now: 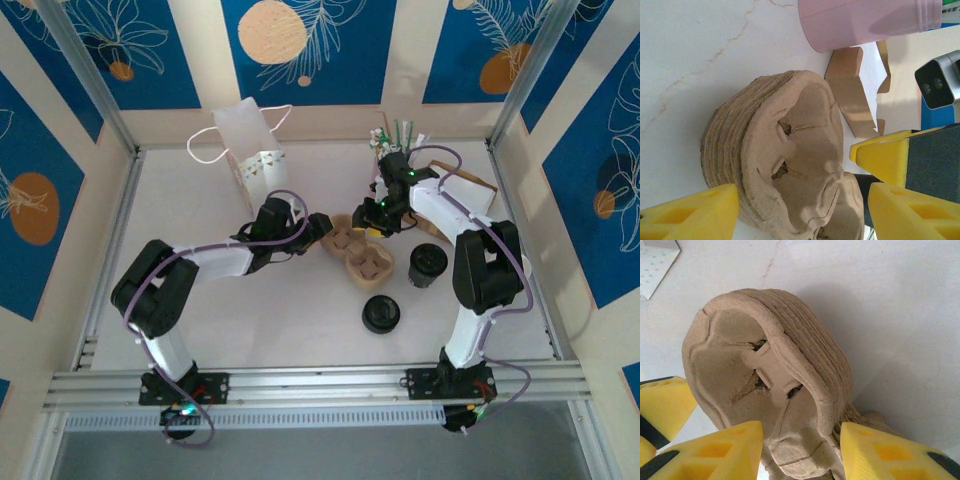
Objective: Pack the takeout coffee
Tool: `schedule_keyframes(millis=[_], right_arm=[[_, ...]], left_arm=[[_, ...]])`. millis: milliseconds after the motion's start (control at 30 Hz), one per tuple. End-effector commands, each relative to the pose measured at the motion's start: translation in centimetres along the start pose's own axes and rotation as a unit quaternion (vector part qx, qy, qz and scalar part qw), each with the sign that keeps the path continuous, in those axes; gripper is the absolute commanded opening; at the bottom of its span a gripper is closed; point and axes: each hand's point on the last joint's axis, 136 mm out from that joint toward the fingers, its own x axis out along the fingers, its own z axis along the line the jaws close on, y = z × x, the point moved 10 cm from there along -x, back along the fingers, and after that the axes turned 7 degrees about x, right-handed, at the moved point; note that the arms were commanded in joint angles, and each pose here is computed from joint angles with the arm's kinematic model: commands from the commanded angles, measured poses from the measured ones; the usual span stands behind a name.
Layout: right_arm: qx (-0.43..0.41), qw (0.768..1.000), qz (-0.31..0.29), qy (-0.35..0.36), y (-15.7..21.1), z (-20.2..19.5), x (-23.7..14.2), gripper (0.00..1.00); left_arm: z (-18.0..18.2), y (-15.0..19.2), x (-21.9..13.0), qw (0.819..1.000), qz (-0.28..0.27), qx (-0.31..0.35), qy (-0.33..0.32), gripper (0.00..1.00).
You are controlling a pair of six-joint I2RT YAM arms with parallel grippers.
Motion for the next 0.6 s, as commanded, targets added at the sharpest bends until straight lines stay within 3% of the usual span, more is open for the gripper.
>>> schedule_keyframes(millis=[0,567], right_arm=[[0.002,1.0,0.0,-0.001,-0.6,-0.1,0.3,0.45],[0.008,1.0,-0.013,0.007,-1.4,-0.5,0.7,0.43]], left_arm=[[-1.8,-1.1,-0.7,0.999,-0.013,0.013,0.033,0.68],[-2.0,-1.0,-1.3,0.999,-0.009,0.013,0.033,0.67]])
